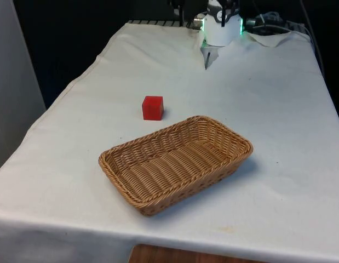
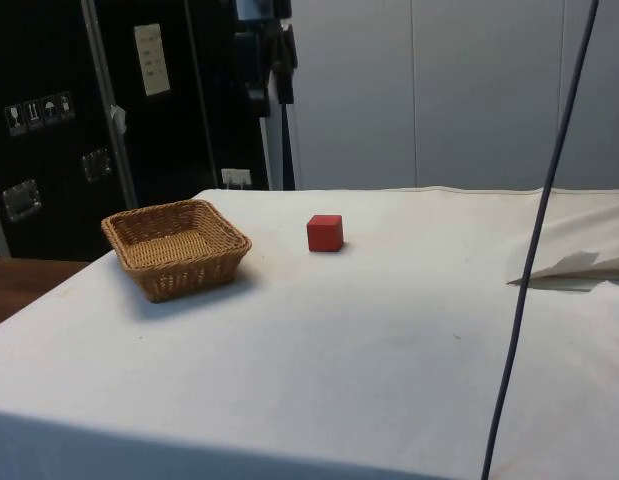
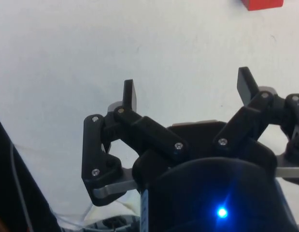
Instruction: Pick up the cube and place it into the basket.
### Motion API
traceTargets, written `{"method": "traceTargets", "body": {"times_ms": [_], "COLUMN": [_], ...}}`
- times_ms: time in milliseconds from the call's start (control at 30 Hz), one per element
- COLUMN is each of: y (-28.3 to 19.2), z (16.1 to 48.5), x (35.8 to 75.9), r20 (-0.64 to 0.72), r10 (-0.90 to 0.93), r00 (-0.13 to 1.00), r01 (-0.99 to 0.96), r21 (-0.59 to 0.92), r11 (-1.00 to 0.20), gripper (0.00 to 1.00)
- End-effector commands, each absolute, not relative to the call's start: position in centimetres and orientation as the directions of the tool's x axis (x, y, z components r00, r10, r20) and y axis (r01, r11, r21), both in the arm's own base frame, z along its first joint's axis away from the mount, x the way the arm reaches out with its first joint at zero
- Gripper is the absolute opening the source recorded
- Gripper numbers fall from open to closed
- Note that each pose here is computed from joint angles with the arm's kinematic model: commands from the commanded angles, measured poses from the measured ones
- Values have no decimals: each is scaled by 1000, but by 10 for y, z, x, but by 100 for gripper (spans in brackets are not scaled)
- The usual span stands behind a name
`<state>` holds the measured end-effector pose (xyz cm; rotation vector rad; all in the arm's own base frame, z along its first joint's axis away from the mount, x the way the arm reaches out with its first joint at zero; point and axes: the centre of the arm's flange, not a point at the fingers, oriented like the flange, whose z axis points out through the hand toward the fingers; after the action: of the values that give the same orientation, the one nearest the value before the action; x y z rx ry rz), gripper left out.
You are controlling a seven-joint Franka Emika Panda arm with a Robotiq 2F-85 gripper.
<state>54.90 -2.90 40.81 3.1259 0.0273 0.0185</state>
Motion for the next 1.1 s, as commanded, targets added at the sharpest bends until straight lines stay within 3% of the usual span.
{"method": "traceTargets", "body": {"times_ms": [0, 1067], "y": [-34, -94], "z": [404, 347], "x": [548, 545], "r20": [25, 73], "r10": [18, 14], "r00": [1000, 997], "r01": [17, 9], "r21": [24, 68], "r11": [-1000, -998], "gripper": [100, 100]}}
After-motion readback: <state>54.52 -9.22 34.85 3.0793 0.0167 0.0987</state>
